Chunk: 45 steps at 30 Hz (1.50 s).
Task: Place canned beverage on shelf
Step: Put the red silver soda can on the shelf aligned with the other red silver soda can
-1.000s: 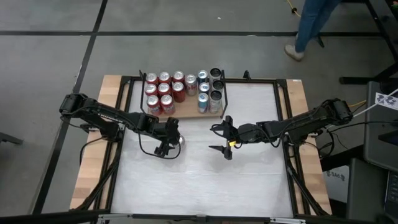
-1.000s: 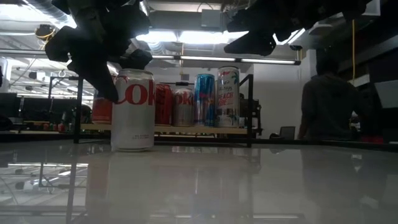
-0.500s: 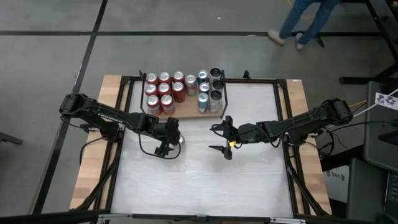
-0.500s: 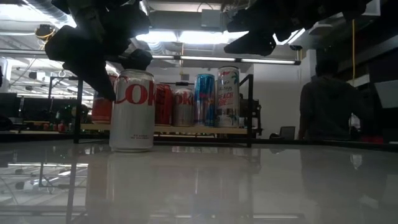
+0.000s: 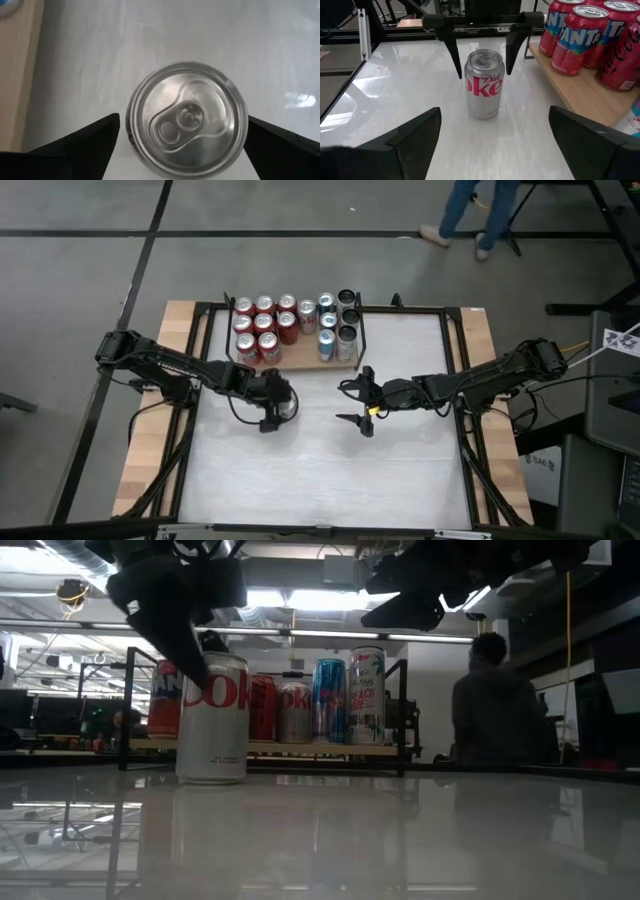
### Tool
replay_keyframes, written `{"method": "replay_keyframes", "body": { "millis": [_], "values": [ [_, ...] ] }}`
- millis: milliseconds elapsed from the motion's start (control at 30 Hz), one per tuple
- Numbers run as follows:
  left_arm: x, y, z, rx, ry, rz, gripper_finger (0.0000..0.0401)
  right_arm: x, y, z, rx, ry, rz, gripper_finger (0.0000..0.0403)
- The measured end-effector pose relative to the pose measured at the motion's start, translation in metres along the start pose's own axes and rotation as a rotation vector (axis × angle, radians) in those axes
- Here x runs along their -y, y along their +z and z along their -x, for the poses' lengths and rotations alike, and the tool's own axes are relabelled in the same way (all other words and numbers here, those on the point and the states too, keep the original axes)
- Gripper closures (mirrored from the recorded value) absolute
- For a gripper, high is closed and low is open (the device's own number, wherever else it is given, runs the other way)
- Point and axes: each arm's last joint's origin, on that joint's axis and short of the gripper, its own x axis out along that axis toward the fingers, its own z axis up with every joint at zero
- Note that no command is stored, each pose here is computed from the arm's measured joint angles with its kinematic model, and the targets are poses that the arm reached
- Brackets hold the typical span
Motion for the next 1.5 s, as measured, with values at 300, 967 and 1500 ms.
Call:
{"method": "replay_keyframes", "body": {
  "millis": [300,967,1500],
  "values": [
    [0.0003,0.0008,0.0,0.008,-0.003,0.318,0.001,0.0004,-0.0033,0.0,-0.033,-0.004,0.007,0.0045],
    [0.0008,0.0034,0.0,0.034,-0.017,0.567,0.0012,0.0006,-0.005,0.0001,-0.05,-0.006,0.011,0.0045],
    [0.0033,0.0027,0.0004,0.06,0.036,0.557,0.0026,0.0006,-0.0049,0.0001,-0.049,-0.006,0.011,0.0045]
  ]
}}
